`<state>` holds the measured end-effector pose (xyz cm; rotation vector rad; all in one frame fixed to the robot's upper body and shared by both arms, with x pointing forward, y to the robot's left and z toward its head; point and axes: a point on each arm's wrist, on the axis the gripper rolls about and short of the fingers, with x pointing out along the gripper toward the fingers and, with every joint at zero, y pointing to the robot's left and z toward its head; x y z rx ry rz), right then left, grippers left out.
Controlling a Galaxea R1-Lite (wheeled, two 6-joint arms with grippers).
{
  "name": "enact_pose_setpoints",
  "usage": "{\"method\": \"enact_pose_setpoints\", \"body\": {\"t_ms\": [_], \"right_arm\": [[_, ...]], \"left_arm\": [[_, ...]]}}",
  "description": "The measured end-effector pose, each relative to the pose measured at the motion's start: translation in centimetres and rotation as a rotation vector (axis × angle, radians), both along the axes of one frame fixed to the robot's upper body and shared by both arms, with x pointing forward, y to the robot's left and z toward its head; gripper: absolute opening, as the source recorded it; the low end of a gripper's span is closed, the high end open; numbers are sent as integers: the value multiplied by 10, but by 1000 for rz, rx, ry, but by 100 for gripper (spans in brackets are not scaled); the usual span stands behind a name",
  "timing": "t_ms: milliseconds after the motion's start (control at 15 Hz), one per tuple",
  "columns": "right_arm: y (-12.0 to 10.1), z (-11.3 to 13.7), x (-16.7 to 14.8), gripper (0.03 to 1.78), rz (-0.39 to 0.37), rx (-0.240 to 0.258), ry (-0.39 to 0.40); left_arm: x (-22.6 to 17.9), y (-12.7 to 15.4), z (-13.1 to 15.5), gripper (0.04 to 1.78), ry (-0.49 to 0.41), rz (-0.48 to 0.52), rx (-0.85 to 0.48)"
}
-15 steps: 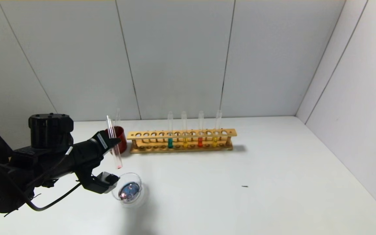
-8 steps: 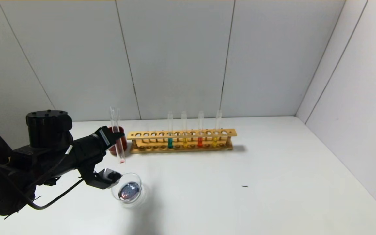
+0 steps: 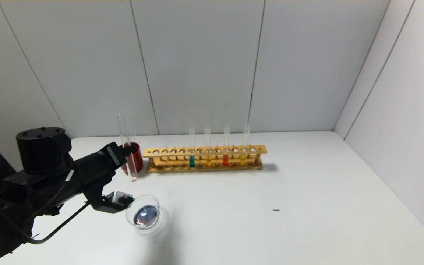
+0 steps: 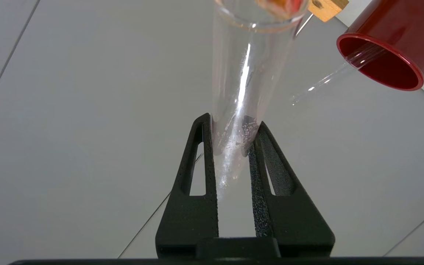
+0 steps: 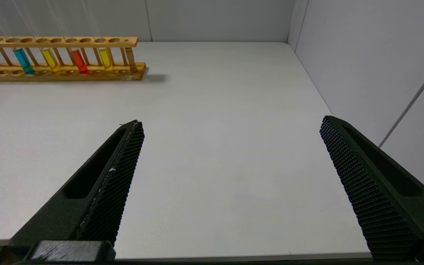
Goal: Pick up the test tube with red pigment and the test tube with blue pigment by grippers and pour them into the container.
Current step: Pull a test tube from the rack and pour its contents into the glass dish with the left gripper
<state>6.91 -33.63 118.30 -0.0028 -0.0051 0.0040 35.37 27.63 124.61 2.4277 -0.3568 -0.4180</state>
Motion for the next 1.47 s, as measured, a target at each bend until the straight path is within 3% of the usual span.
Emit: {"method": "enact_pose_setpoints", "body": {"t_ms": [1200,1333,1467], "right_arm": [[0,0,0,175,0,0,0],[0,0,0,175,0,0,0],[0,0,0,175,0,0,0]], "left_arm": [[-19,4,2,31,-41,11,-3],[-19,5,5,31,-36,35,-53],[-19,6,7,31,1,111,-193]]}}
